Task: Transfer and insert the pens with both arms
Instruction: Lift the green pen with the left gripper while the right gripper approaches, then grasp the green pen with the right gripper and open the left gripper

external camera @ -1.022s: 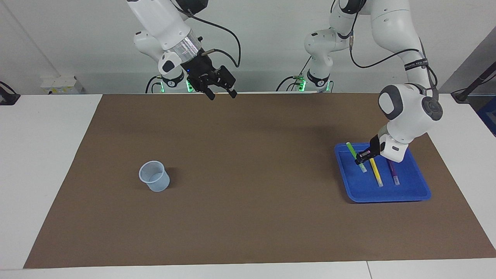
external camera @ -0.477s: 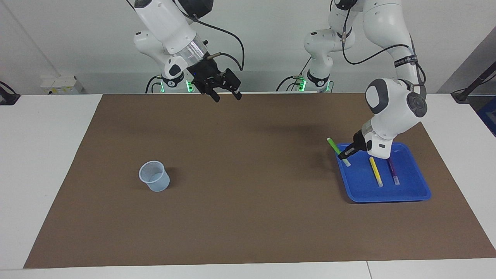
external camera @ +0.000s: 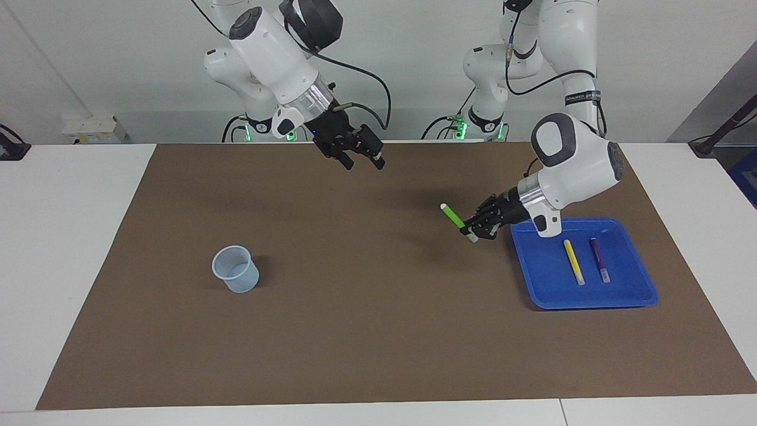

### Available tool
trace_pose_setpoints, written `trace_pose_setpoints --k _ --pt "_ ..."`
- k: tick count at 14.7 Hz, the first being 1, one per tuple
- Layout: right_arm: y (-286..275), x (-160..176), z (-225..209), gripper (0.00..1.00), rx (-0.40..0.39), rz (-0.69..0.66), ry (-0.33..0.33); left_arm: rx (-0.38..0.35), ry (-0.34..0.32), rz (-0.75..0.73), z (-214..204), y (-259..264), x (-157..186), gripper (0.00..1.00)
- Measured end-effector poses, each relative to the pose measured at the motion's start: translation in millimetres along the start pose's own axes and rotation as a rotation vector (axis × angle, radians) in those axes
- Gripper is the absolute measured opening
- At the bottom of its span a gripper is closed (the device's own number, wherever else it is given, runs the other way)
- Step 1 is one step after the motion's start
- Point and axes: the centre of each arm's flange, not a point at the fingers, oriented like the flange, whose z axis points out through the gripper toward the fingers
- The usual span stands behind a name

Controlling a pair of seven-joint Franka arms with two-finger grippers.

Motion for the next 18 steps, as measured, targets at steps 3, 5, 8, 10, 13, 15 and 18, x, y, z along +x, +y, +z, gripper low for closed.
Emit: trace_pose_setpoints --k 3,5,8,10,13,15,18 --pt "-6.3 -5.1 10.4 1.0 0.023 -0.007 0.02 -0.029 -0.017 -0.063 17.0 9.8 -26.8 0.17" --pt "-7.3 4.6 16.8 1.0 0.055 0.003 0.059 -0.065 -0.021 -0.118 30.7 18.3 -50.3 0.17" --pt "-5.4 14.3 37.5 1.0 0.059 -0.001 0.074 -0.097 -0.077 -0.183 39.8 25.7 -75.1 0.17" --pt "-4.1 15.4 50.4 1.0 0.048 -0.025 0.066 -0.114 -0.106 -0.204 39.9 28.9 -83.9 0.17" --pt "-2.9 17.0 53.3 1.0 0.043 -0.03 0.064 -0.133 -0.127 -0.223 38.6 33.0 -92.2 0.17" --pt "-2.6 17.9 52.7 1.0 0.044 -0.028 0.065 -0.132 -0.132 -0.218 40.4 33.7 -97.3 0.17" --pt "-2.4 18.3 52.5 0.96 0.044 -0.028 0.066 -0.125 -0.139 -0.214 45.5 33.9 -106.5 0.17"
